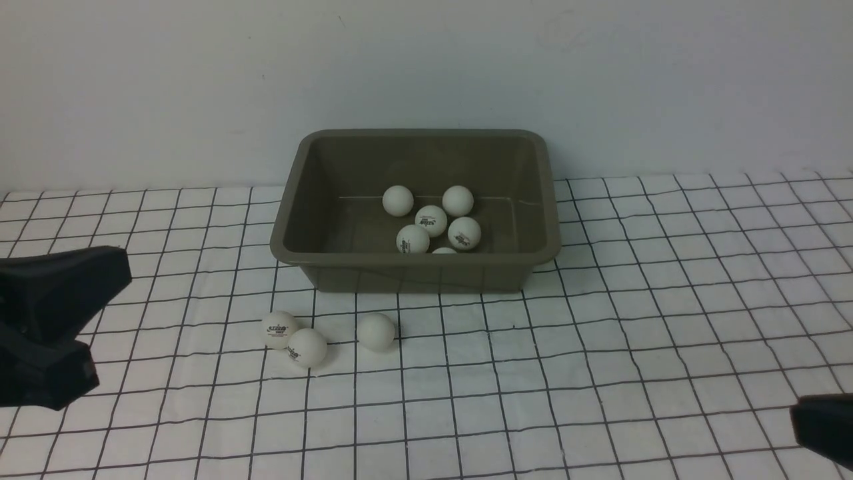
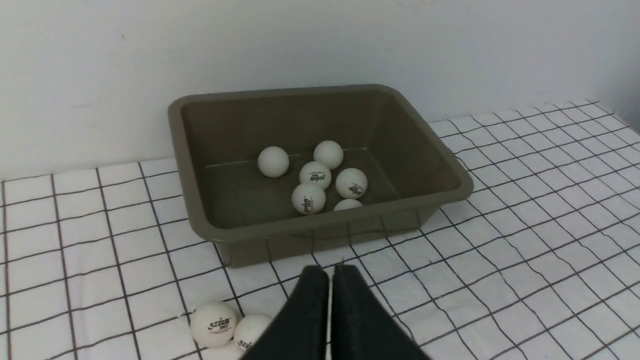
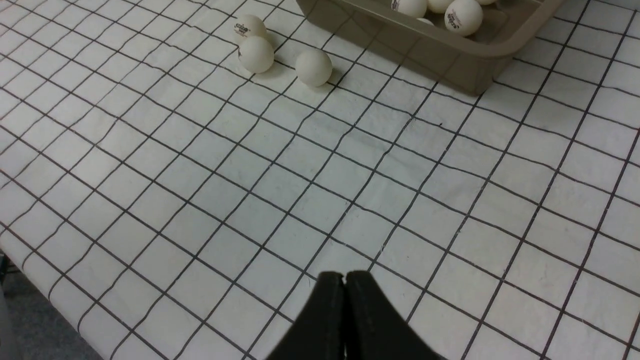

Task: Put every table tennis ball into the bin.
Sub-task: Use the left arm to clamp the table tennis ball closest to it

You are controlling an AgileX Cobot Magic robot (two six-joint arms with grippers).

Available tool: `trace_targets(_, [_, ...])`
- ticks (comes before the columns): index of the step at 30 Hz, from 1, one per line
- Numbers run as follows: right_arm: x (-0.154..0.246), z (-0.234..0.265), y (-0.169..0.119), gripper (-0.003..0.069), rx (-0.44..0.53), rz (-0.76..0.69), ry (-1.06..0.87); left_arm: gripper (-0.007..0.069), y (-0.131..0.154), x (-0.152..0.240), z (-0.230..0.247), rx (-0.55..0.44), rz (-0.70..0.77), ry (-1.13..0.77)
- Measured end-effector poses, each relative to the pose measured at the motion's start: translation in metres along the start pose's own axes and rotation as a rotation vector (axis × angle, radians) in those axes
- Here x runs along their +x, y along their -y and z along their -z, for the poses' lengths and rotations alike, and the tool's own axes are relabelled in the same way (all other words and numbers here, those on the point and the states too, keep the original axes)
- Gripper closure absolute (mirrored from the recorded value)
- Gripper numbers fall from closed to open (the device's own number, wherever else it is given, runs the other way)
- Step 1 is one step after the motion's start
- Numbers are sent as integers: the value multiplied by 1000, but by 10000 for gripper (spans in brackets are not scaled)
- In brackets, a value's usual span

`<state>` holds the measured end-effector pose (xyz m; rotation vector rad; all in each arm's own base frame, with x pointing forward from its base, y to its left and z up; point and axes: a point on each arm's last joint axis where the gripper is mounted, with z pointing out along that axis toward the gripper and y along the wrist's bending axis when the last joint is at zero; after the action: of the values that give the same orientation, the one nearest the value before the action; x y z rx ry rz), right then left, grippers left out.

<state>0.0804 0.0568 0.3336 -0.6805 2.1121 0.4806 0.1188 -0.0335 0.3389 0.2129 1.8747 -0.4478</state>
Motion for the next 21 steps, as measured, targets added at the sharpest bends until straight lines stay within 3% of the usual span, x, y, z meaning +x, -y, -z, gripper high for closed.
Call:
trace_targets(7, [0,0,0,676,-1,8,-2,629,-5,-8,0,-58,-95,90])
trace_targets(11, [2,0,-1,676,-9,25,-18,629,-7,-15,2,-87,-41,164])
trace_targets(16, [5,0,-1,676,-15,74,-52,629,-2,-13,1,-22,14,149])
trace_targets(21, [5,0,-1,676,-16,84,-53,629,-4,9,-16,56,103,-65])
